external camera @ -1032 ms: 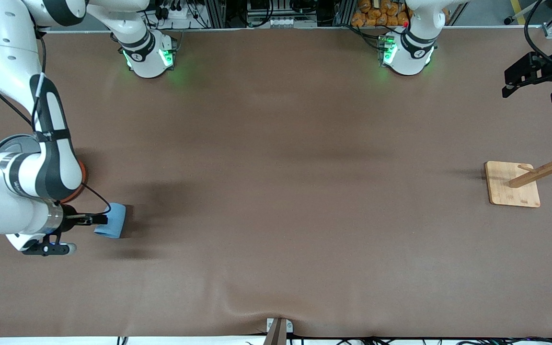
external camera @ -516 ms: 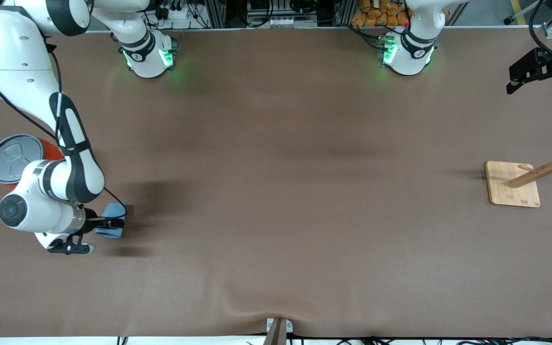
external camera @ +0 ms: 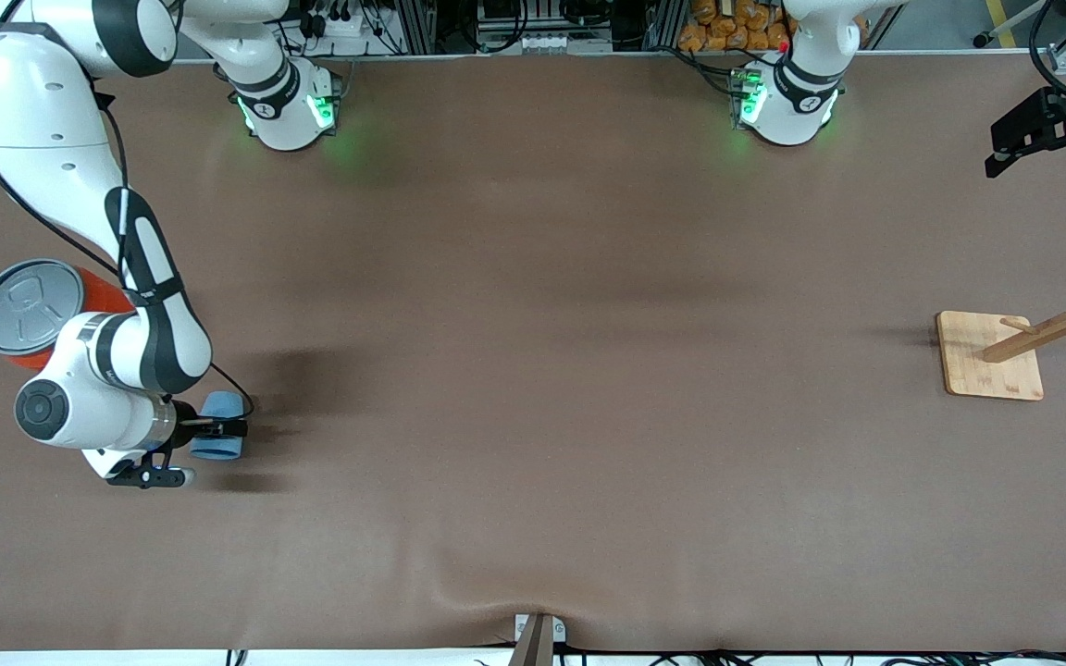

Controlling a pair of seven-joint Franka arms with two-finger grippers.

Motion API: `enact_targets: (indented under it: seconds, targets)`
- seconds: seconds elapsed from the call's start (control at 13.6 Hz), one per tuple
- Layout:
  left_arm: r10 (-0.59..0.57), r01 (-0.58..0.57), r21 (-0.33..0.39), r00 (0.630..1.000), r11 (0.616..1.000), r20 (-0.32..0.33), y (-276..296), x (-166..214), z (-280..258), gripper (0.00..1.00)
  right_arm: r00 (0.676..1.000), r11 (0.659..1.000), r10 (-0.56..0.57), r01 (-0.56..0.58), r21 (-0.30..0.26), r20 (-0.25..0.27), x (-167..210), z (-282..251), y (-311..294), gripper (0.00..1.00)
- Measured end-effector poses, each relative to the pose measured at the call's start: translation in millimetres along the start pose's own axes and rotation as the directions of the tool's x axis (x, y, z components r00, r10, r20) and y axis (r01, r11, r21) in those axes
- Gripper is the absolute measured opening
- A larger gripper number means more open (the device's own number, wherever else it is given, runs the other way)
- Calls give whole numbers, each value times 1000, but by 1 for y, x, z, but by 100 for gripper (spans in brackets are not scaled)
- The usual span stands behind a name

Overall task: Flip cup
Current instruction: 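Reach the right gripper down to the blue cup beside the canister, then close the right gripper on the blue cup's base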

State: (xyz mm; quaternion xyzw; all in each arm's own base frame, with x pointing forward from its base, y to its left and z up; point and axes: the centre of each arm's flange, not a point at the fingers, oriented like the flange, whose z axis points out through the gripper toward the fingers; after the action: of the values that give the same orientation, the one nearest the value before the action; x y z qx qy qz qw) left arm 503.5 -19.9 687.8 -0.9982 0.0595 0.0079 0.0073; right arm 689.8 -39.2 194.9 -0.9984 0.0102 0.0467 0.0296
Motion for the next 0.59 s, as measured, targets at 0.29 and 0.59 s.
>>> enact_targets:
  seconds: [0.29, 0.59]
  targets:
    - [0, 0, 0, 1000, 1000, 0, 0, 0, 0, 100, 992, 993, -120, 120, -9, -39, 5, -8, 2, 83]
    - [0, 0, 0, 1000, 1000, 1, 0, 0, 0, 100, 952, 955, -297, 295, -33, -77, 12, -28, 8, 83]
